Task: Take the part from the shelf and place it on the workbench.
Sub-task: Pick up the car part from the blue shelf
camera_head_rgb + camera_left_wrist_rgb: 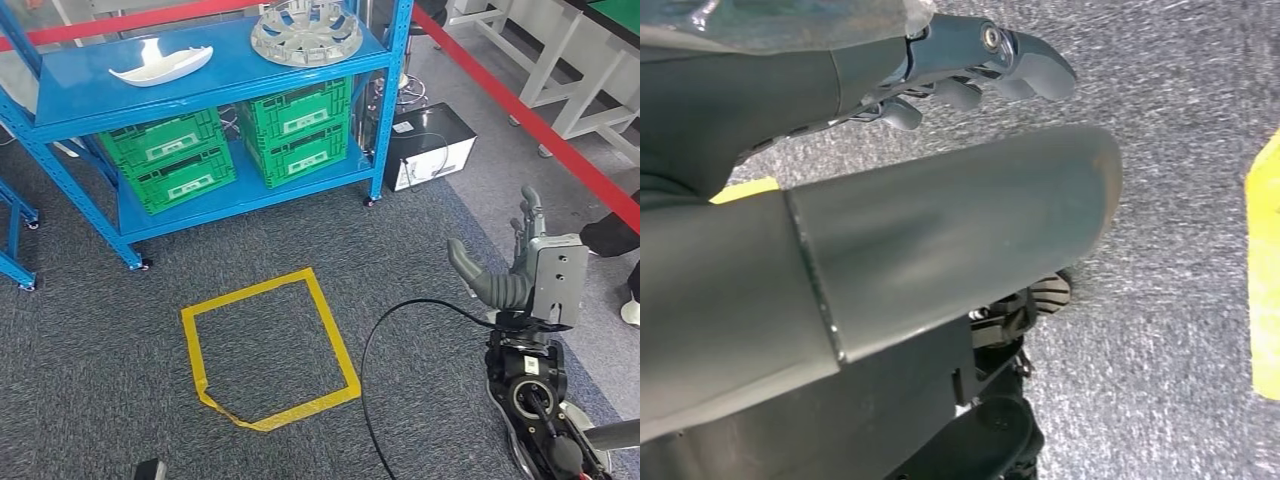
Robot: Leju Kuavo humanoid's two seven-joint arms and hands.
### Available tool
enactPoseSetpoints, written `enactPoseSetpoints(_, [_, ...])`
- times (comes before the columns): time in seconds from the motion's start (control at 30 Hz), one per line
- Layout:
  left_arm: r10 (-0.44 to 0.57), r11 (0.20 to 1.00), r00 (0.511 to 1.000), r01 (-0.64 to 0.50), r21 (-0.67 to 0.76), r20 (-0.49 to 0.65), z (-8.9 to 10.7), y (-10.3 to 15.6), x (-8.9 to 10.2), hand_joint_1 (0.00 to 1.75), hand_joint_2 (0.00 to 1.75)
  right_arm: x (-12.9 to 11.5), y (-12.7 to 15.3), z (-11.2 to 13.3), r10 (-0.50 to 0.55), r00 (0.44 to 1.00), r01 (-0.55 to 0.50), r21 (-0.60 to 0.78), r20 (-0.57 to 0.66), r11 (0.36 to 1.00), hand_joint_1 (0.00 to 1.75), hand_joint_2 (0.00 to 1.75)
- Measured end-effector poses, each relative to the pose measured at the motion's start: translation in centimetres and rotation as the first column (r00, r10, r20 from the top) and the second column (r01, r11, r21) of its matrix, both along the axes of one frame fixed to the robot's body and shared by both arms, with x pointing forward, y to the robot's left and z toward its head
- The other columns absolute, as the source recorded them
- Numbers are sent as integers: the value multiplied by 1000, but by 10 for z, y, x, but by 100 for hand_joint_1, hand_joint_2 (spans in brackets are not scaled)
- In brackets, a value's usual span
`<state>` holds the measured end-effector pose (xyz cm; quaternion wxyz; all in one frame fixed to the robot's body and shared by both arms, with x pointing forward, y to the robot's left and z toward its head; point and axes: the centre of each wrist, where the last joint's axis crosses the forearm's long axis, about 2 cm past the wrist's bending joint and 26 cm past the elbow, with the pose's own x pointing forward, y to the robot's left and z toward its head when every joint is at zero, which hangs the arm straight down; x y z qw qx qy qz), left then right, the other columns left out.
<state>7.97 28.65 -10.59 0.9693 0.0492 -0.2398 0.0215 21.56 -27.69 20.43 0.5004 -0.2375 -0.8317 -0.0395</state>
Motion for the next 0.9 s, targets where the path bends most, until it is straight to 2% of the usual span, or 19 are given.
enactPoseSetpoints(0.33, [-26,999,998,28,-30,59,2,-2,11,0,0,10,4,-1,36,999,-33,69,-37,997,0,175])
enactPoseSetpoints(0.53, [-31,999,997,34,-32,72,3,-2,17,0,0,20,12,2,61,998,-59,61,-33,996,0,175])
enactPoseSetpoints(0.9, [-30,999,994,33,-23,105,3,-2,17,0,0,19,16,-3,72,997,-70,36,-41,997,0,175])
